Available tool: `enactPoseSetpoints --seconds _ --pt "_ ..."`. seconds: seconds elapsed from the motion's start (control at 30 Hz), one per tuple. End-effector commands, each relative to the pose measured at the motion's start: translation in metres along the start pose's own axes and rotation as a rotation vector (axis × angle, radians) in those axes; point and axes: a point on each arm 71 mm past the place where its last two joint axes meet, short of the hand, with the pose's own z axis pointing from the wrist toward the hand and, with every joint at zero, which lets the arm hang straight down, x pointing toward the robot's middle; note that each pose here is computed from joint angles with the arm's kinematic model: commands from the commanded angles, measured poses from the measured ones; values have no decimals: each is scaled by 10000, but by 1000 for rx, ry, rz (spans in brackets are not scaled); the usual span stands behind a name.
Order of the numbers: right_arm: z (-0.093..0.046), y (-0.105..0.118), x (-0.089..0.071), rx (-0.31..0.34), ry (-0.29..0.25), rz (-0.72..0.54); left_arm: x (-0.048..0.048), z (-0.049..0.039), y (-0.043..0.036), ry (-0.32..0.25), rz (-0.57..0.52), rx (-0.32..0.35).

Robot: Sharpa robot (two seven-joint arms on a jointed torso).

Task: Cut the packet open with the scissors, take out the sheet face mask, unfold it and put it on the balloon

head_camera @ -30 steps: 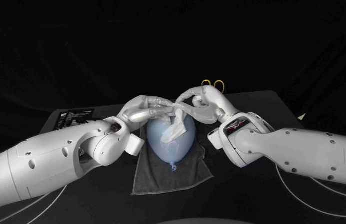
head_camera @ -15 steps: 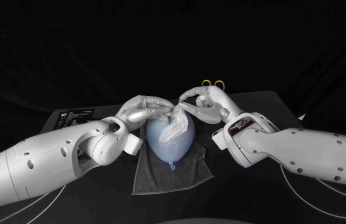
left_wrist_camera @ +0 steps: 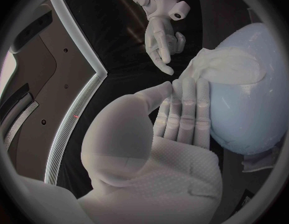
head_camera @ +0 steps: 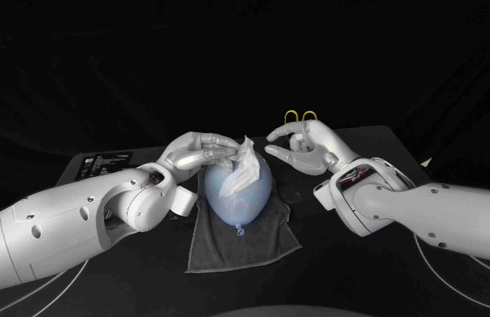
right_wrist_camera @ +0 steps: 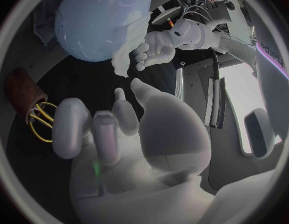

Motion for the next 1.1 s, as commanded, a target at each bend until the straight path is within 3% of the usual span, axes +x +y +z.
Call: enactPoseSetpoints --seconds 0.03,0.27,0.87,1.1 --pt "-58 16 16 -17 -6 -86 8 0 -15 5 25 18" --pt "-106 25 134 11 1 -132 19 -3 -18 18 41 22" --pt "55 66 374 46 2 -166 12 -7 -15 20 49 19" --pt "106 99 411 18 -23 -186 0 -12 -13 16 49 17"
